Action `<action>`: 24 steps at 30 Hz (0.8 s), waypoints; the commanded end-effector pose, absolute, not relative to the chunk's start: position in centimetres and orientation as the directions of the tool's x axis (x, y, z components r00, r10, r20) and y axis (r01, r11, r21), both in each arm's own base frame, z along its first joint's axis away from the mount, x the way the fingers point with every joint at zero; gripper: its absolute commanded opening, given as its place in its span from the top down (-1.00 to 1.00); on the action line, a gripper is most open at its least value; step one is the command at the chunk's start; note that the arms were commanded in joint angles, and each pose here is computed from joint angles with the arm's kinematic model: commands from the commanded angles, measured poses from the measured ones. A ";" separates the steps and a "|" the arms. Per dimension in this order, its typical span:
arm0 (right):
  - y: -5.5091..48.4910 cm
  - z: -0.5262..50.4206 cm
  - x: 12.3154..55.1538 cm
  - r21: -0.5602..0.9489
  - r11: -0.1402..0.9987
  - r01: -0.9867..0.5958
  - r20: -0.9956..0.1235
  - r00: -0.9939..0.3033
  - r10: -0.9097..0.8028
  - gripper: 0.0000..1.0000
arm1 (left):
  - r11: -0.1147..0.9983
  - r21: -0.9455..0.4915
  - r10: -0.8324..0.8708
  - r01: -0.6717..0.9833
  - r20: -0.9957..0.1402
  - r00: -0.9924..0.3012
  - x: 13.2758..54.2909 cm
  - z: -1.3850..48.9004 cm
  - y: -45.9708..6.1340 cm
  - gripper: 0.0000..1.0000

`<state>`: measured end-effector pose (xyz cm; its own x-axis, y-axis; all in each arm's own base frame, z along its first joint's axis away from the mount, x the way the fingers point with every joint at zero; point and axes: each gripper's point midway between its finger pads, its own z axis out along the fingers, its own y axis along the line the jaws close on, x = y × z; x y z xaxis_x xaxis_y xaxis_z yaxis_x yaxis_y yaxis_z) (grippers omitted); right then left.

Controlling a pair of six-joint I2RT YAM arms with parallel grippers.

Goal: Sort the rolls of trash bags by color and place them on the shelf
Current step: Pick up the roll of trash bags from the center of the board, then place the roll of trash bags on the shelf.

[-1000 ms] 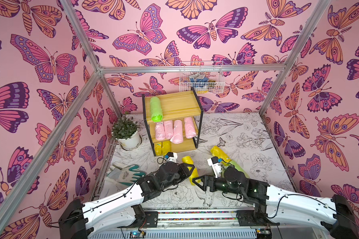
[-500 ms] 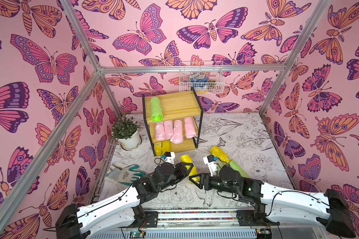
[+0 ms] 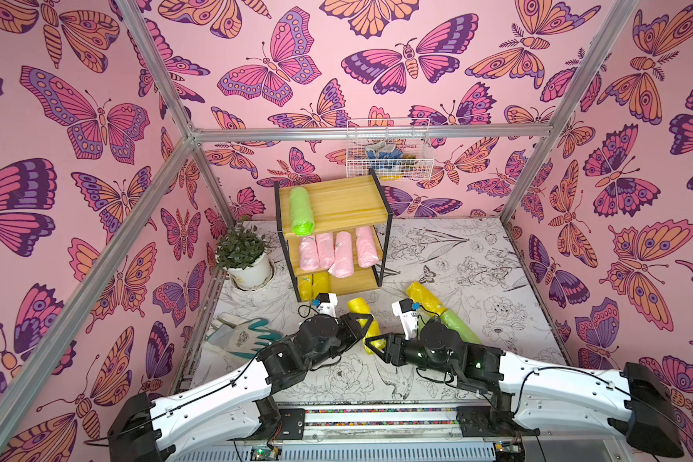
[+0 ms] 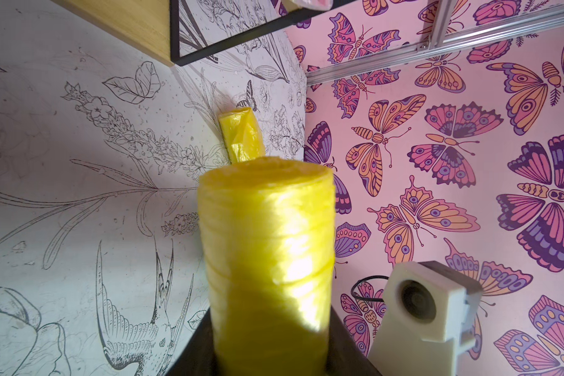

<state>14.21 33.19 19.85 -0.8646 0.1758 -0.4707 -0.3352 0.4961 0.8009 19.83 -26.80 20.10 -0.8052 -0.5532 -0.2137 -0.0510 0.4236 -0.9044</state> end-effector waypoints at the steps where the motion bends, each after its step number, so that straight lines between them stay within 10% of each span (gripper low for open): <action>1: 34.1 22.0 14.5 0.804 0.455 -0.382 -0.508 -0.839 0.195 0.26 | 0.366 -0.930 -0.539 -0.037 -0.179 -0.823 19.2 20.9 -27.5 1.00; 4: 33.8 21.6 14.7 0.789 0.479 -0.384 -0.522 -0.831 0.193 0.53 | 0.369 -0.928 -0.541 -0.050 -0.170 -0.824 19.1 20.4 -27.3 0.95; 10: 33.2 20.2 15.4 0.754 0.536 -0.380 -0.548 -0.813 0.196 1.00 | 0.436 -0.893 -0.555 -0.113 -0.168 -0.815 18.7 18.0 -25.8 -0.95; 24: 35.7 15.8 20.2 0.640 0.645 -0.418 -0.644 -0.749 0.154 1.00 | 0.701 -0.711 -0.605 -0.061 -0.546 -0.580 16.1 22.4 -9.8 -1.00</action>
<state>18.43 33.00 11.80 -0.8153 0.1132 -0.5679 -0.3340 0.7092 0.6209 16.84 -14.29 25.15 -0.6296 -0.6519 -0.4228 -0.0023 0.5457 -0.8380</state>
